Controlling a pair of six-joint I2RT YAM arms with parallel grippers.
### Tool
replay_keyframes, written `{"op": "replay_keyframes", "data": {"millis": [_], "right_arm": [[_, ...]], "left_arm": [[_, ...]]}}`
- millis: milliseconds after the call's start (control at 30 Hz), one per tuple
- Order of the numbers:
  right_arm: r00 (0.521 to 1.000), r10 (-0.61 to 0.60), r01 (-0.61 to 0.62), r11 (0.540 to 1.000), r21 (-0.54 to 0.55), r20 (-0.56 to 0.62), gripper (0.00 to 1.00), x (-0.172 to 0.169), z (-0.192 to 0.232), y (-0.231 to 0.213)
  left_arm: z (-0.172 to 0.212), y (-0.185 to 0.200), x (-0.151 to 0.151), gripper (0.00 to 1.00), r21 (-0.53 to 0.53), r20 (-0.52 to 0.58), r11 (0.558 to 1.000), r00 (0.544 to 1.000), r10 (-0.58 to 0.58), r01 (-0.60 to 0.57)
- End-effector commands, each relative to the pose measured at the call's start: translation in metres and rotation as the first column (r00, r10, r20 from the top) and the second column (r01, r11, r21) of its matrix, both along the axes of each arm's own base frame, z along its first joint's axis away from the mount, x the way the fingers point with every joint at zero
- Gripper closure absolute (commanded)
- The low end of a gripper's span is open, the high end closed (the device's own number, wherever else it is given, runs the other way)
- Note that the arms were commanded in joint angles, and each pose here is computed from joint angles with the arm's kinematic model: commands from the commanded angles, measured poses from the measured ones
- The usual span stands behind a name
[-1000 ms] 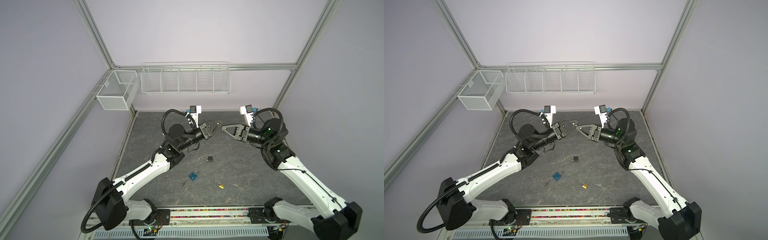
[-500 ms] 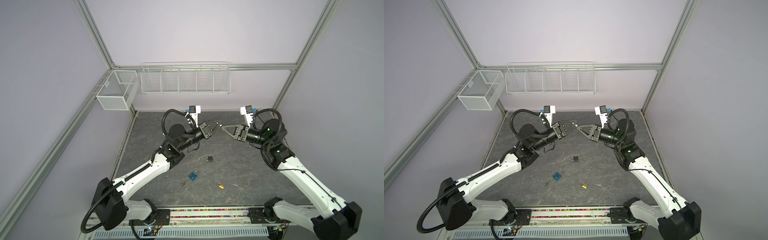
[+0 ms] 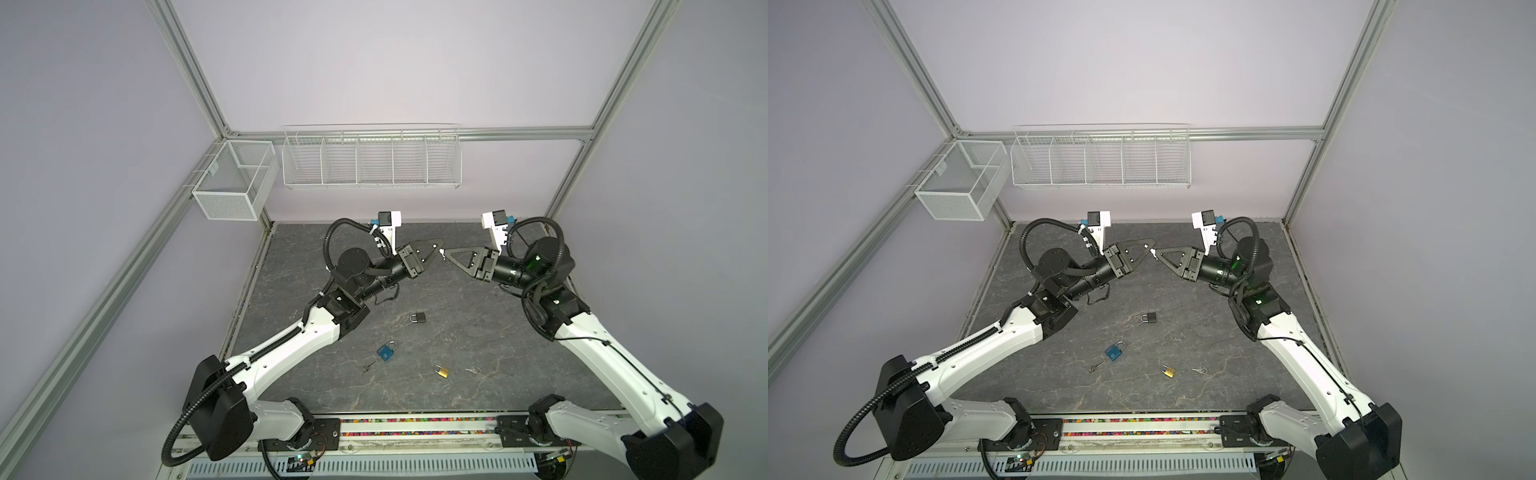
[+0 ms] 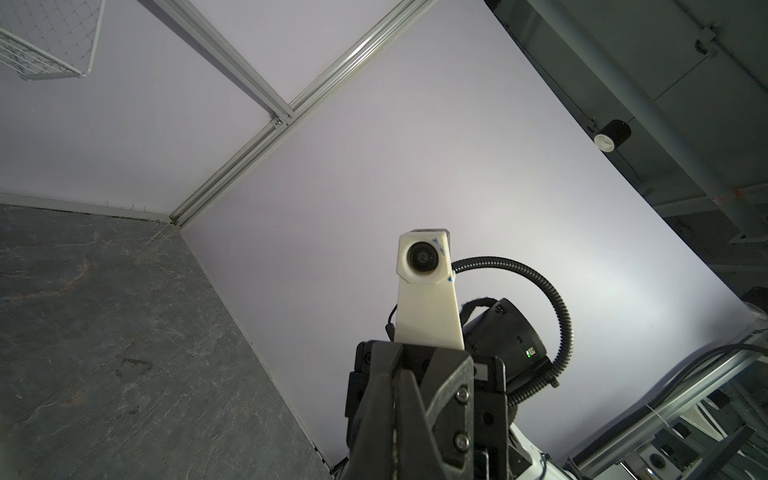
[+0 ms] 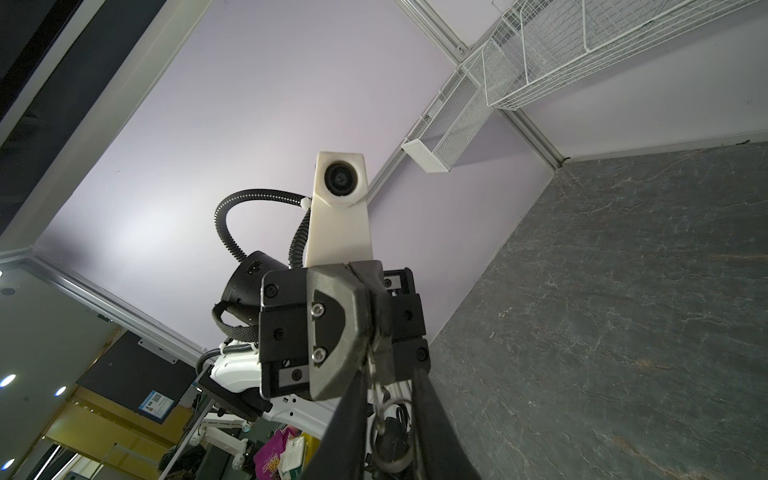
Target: Unlock with the key
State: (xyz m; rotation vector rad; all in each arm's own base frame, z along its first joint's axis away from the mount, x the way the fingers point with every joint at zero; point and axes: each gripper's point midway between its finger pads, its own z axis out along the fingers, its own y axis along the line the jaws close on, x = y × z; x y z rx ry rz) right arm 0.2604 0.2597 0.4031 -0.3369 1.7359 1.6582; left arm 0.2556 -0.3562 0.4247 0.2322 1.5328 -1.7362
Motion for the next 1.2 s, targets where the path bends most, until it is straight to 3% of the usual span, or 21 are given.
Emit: {"op": "replay_keyframes", "data": {"millis": [0,400,500,667,733,867,1033,1167], "right_arm": [[0.999,0.033,-0.033,0.999,0.022,0.014,0.77,-0.002,0.009,0.002],[1.0,0.015,-0.016,1.0,0.023,0.026,0.85,-0.002,0.012,0.001],[1.0,0.015,-0.015,1.0,0.02,0.019,0.94,-0.002,0.011,0.001],[1.0,-0.006,0.006,1.0,-0.002,0.015,0.94,0.001,0.009,-0.002],[1.0,-0.025,0.025,0.999,-0.03,0.009,0.94,0.002,0.004,-0.004],[0.999,-0.043,0.042,0.997,-0.063,-0.009,0.94,0.004,-0.005,-0.01],[0.995,-0.101,0.097,0.983,-0.156,-0.019,0.94,0.005,-0.022,-0.024],[0.989,-0.147,0.139,0.95,-0.279,-0.01,0.94,0.0,-0.044,-0.036]], "left_arm": [[0.015,0.002,-0.004,1.0,-0.027,0.039,1.0,0.999,0.005,-0.004],[0.012,0.002,-0.002,1.0,-0.023,0.031,1.0,0.999,0.013,-0.012],[0.011,0.002,-0.002,1.0,-0.021,0.028,1.0,0.999,0.015,-0.015],[0.01,0.003,-0.001,1.0,-0.011,0.031,1.0,0.999,0.022,-0.022],[0.01,0.005,0.0,0.79,-0.006,0.028,0.999,0.999,0.038,-0.038],[0.01,0.012,0.004,0.54,0.017,0.02,0.996,0.996,0.086,-0.087],[-0.011,0.032,0.019,0.43,0.089,-0.071,0.97,0.97,0.232,-0.225],[-0.057,0.054,0.033,0.41,0.259,-0.209,0.909,0.899,0.384,-0.327]]}}
